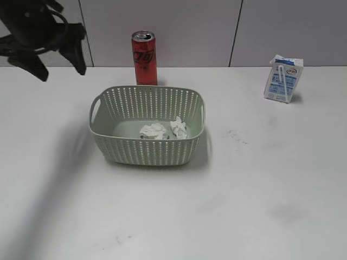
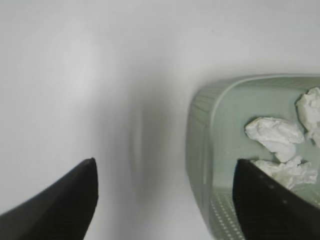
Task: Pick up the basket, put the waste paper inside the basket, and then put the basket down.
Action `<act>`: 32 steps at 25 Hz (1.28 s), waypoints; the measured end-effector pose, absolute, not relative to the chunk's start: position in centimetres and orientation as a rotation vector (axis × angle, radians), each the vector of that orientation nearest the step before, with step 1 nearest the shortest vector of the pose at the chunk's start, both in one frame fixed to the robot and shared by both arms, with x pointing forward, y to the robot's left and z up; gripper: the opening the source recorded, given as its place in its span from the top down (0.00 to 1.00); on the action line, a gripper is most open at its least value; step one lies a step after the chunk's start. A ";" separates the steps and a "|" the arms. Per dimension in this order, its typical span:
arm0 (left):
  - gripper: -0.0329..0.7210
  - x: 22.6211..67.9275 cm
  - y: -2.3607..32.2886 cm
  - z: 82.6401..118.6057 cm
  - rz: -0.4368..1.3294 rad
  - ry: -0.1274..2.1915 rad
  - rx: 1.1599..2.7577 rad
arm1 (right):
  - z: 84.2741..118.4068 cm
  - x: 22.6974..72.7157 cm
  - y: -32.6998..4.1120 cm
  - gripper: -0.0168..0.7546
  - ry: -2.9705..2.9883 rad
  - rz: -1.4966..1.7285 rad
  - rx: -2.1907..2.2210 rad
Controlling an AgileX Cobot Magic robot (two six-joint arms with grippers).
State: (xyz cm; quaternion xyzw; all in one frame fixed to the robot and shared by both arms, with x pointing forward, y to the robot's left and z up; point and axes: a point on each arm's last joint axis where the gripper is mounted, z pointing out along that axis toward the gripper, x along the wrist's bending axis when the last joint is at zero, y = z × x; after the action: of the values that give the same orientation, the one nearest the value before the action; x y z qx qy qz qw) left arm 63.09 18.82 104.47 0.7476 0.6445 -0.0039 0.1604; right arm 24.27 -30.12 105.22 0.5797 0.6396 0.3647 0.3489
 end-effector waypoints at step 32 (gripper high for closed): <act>0.18 32.1 28.3 107.5 0.525 1.600 1.905 | 105.2 24.3 -30.2 0.24 1.610 0.976 1.571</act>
State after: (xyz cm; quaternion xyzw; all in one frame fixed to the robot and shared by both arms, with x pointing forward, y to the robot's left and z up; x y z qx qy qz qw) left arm 32.06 28.26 107.47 0.7158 0.6012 0.1974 0.2952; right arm 24.28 -30.18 105.22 0.6029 0.6181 0.3745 0.3379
